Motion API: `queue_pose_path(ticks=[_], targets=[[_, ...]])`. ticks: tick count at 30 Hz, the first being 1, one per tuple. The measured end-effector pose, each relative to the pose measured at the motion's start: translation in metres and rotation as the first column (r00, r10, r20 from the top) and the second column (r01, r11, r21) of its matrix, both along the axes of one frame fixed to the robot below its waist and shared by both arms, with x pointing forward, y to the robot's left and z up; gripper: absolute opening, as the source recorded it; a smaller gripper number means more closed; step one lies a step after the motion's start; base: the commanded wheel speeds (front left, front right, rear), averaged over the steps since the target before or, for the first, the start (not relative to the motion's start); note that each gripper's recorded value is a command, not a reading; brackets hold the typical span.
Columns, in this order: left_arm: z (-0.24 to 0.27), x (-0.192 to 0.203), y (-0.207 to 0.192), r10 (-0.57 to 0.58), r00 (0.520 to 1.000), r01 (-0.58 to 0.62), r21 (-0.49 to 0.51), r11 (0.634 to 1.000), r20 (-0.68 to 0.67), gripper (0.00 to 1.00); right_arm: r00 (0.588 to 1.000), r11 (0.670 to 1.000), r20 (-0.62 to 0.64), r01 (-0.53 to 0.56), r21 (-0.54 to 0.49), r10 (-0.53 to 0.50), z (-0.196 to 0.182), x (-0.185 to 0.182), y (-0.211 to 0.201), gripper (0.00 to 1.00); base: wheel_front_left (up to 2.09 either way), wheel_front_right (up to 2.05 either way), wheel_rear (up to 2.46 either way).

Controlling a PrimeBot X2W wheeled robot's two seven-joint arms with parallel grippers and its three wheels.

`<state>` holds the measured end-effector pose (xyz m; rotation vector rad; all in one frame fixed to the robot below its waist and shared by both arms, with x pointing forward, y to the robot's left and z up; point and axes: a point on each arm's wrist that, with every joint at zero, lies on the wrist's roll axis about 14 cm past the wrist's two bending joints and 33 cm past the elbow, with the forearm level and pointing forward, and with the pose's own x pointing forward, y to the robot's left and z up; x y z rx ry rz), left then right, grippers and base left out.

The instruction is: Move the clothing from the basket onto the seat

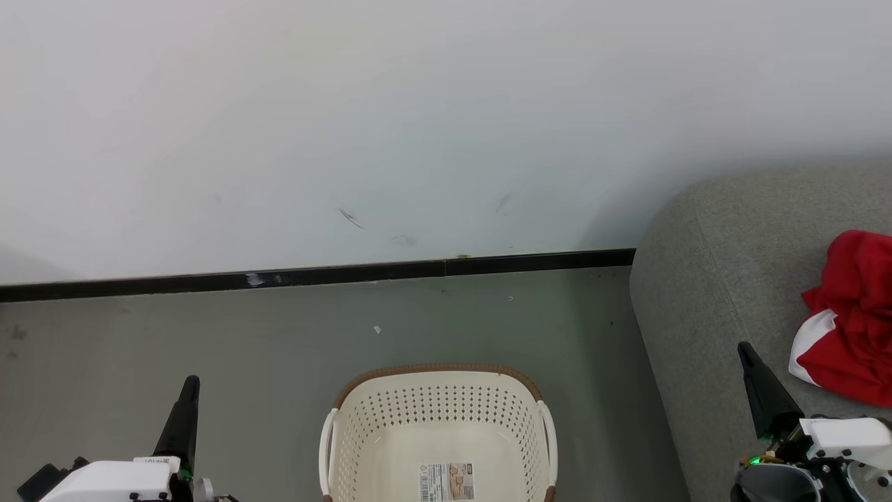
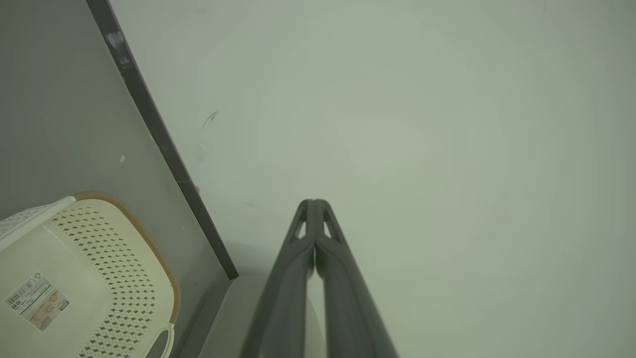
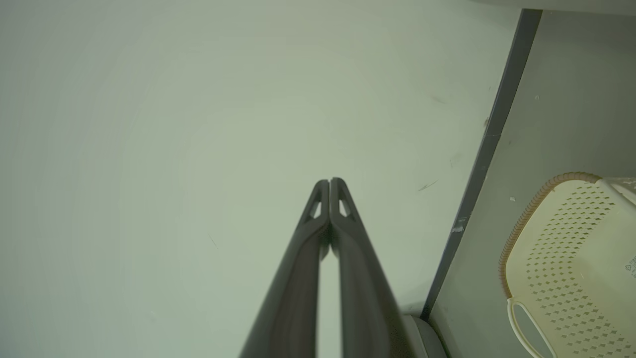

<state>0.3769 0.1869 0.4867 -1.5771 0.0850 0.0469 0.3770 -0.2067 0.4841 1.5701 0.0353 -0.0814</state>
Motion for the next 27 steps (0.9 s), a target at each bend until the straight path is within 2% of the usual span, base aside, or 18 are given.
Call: queue_pose_path(ticks=[27], targets=[[-0.0002, 0.0, -0.0001, 0.0, 1.0, 0.0, 0.0, 1.0, -0.001, 0.0, 1.0, 1.0, 0.0, 0.0, 0.0, 0.0, 0.0, 0.0, 0.0, 0.0, 0.0, 0.0, 0.0]])
